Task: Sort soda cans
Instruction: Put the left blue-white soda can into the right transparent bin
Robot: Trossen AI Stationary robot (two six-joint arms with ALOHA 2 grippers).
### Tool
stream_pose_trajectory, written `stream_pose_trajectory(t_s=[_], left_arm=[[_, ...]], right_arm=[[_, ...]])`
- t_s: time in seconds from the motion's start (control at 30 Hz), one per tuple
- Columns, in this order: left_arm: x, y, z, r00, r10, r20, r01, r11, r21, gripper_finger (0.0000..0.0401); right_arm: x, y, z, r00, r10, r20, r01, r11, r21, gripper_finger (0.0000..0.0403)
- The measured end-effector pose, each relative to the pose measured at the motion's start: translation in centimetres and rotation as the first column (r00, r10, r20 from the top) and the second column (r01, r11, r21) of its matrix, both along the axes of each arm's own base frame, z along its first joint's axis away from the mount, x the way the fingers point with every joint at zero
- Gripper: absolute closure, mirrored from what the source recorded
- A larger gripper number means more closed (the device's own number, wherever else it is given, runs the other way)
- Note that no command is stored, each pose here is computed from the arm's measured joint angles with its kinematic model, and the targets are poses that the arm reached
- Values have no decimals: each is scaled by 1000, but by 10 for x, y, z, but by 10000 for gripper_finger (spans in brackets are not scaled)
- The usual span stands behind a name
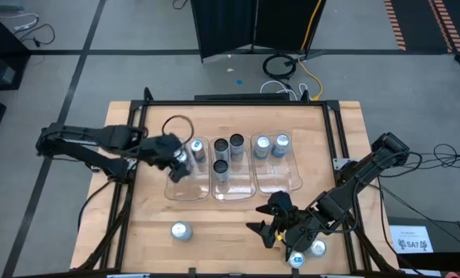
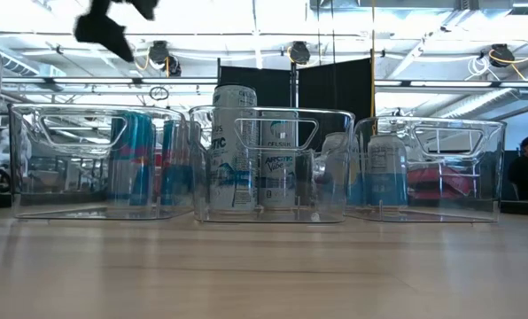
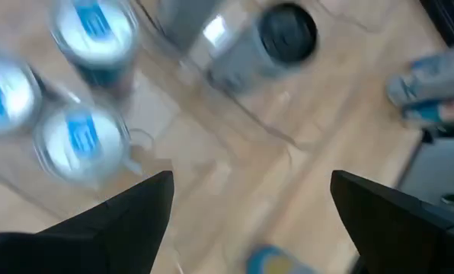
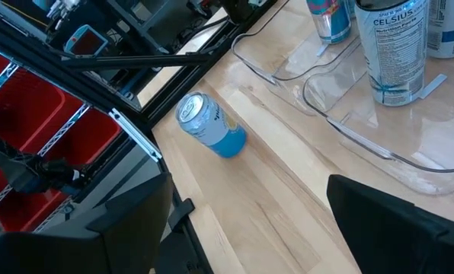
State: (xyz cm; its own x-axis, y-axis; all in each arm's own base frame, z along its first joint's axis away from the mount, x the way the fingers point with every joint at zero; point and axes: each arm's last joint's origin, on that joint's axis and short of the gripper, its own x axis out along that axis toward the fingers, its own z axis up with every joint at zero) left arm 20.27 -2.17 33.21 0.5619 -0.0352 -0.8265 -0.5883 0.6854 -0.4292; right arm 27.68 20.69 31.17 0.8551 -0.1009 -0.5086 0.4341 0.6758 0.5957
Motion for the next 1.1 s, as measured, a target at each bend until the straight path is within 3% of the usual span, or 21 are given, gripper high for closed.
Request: stream_pose_trajectory(t_s=[0.3, 0.57, 0.83, 1.1], left_arm=[[-24, -78, -2, 993, -116, -34, 111, 986, -125, 37], [-47, -156, -27, 955, -272, -122, 258, 959, -119, 37], [-55, -212, -79, 924, -304, -232, 327, 943, 66, 37], [-45, -238, -139, 895, -223, -385, 310, 934, 179, 37]], right_arm=[[-3, 13, -9, 1000, 11, -18, -10, 1000, 18, 62], [3, 23, -28, 998, -18, -54, 21, 999, 45, 62], [5, 25, -32, 998, -34, -53, 38, 997, 67, 62], [7, 27, -29, 999, -33, -19, 34, 995, 99, 62]])
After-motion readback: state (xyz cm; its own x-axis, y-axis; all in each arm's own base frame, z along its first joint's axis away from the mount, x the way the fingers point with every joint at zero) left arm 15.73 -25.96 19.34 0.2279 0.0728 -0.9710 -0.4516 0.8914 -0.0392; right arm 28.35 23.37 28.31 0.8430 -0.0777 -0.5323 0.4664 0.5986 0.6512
